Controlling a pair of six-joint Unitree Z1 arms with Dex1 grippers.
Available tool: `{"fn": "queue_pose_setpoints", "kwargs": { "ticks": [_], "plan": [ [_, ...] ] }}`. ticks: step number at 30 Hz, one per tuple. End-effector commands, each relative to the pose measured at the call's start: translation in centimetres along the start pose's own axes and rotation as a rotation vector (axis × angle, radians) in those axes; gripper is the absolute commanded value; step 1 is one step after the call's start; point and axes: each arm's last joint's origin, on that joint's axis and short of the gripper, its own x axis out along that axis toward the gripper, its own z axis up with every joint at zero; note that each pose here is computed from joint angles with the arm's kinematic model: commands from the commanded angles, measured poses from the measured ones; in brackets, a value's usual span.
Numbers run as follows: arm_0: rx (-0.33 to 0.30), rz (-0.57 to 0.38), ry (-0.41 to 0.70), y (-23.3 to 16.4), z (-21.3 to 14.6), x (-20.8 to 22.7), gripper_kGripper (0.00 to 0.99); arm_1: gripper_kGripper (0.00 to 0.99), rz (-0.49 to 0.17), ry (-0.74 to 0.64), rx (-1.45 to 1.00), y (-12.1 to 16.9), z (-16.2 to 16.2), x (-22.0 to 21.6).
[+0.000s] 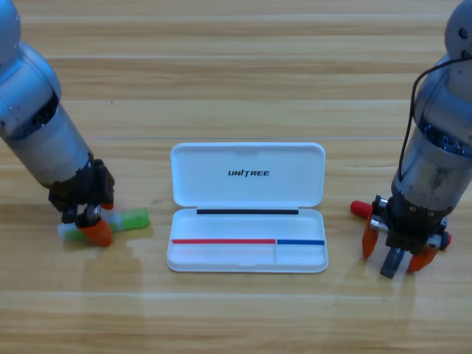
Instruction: Clean up eraser and pencils
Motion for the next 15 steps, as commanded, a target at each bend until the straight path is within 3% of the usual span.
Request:
{"fn": "queue_pose_setpoints", "kwargs": {
  "ticks": [1,4,7,12,15],
  "plan": [
    [0.037,-0.031,0.024,-1.0,0.2,1.2,0.505,0.407,-0.131,0.052,-0.011,-1.2,-0.2,4.6],
    [0.046,-0.026,0.017,-0.9,0.3,0.9,0.380,0.149,-0.132,0.051,-0.015,-1.2,-0.2,4.6],
    [0.060,-0.019,0.009,-0.9,0.3,0.6,0.291,0.017,-0.135,0.046,-0.019,-1.3,-0.2,4.7],
    [0.062,-0.019,0.009,-1.0,0.3,0.5,0.233,0.000,-0.100,0.047,-0.122,-1.6,-0.6,3.1],
    [0.060,-0.012,0.010,-1.0,0.3,0.3,0.212,0.000,0.007,0.017,-0.386,-1.9,-3.0,-2.2]
  ]
}}
